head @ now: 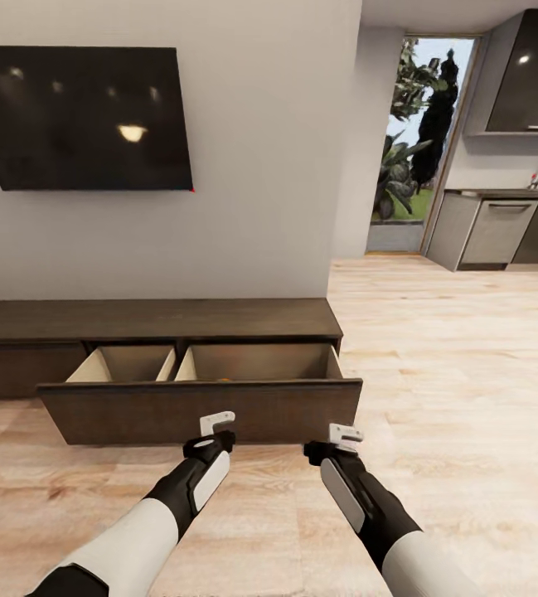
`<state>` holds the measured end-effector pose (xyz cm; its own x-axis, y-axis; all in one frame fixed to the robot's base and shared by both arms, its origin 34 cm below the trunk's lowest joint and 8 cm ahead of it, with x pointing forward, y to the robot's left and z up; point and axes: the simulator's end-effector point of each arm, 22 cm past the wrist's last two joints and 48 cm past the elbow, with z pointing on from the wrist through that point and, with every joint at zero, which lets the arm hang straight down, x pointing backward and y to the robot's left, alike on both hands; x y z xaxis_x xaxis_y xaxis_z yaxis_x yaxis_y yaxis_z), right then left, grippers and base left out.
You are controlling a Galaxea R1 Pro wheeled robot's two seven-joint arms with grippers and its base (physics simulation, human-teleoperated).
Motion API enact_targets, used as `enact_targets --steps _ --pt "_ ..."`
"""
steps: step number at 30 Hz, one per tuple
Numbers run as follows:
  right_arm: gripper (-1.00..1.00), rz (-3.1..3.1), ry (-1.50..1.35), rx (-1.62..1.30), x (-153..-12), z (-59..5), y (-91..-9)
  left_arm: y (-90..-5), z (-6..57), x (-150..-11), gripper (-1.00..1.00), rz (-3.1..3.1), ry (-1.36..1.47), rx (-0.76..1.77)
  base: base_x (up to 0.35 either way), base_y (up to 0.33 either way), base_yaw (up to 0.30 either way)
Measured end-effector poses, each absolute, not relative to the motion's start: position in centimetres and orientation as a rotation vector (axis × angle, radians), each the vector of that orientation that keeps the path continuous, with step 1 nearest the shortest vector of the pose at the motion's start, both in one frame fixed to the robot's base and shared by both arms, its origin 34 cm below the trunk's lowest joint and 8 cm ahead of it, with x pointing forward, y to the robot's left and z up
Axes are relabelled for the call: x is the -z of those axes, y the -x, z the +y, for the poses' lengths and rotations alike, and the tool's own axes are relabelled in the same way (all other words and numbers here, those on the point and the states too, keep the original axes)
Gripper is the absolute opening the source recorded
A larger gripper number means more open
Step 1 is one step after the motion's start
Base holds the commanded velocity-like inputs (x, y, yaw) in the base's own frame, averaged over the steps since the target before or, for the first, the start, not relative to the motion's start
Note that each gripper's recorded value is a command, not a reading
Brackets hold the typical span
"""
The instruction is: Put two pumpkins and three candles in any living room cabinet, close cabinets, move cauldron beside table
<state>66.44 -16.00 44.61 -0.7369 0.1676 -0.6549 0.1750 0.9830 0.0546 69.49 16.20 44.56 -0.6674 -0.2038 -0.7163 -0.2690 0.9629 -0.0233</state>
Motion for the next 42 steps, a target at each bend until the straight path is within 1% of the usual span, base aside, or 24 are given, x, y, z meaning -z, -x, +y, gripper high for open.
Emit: enact_targets --steps 2,6,9,20,42 --pt "1.00 2.387 -0.254 0.005 -43.3 -16.6 -66.4 -69.5 16.3 -44.3 1.00 2.310 0.336 -0.107 0.000 0.000 0.000" --pt "1.00 2.310 -0.194 -0.108 -42.6 -15.0 -67.1 -69.5 16.4 -43.6 1.00 2.294 0.346 -0.110 0.000 0.000 0.000" --pt "1.00 2.259 -0.181 -0.131 -42.5 -15.0 -67.6 -69.3 16.4 -43.0 1.00 2.291 0.348 -0.111 0.000 0.000 0.000" --pt "1.00 2.099 -0.192 -0.123 -42.6 -15.6 -68.8 -69.6 16.0 -41.8 1.00 2.214 0.334 -0.105 0.000 0.000 0.000" --pt "1.00 2.177 -0.193 -0.123 -37.1 -15.4 -67.8 -69.6 15.9 -37.6 1.00 2.214 0.344 -0.111 0.000 0.000 0.000"
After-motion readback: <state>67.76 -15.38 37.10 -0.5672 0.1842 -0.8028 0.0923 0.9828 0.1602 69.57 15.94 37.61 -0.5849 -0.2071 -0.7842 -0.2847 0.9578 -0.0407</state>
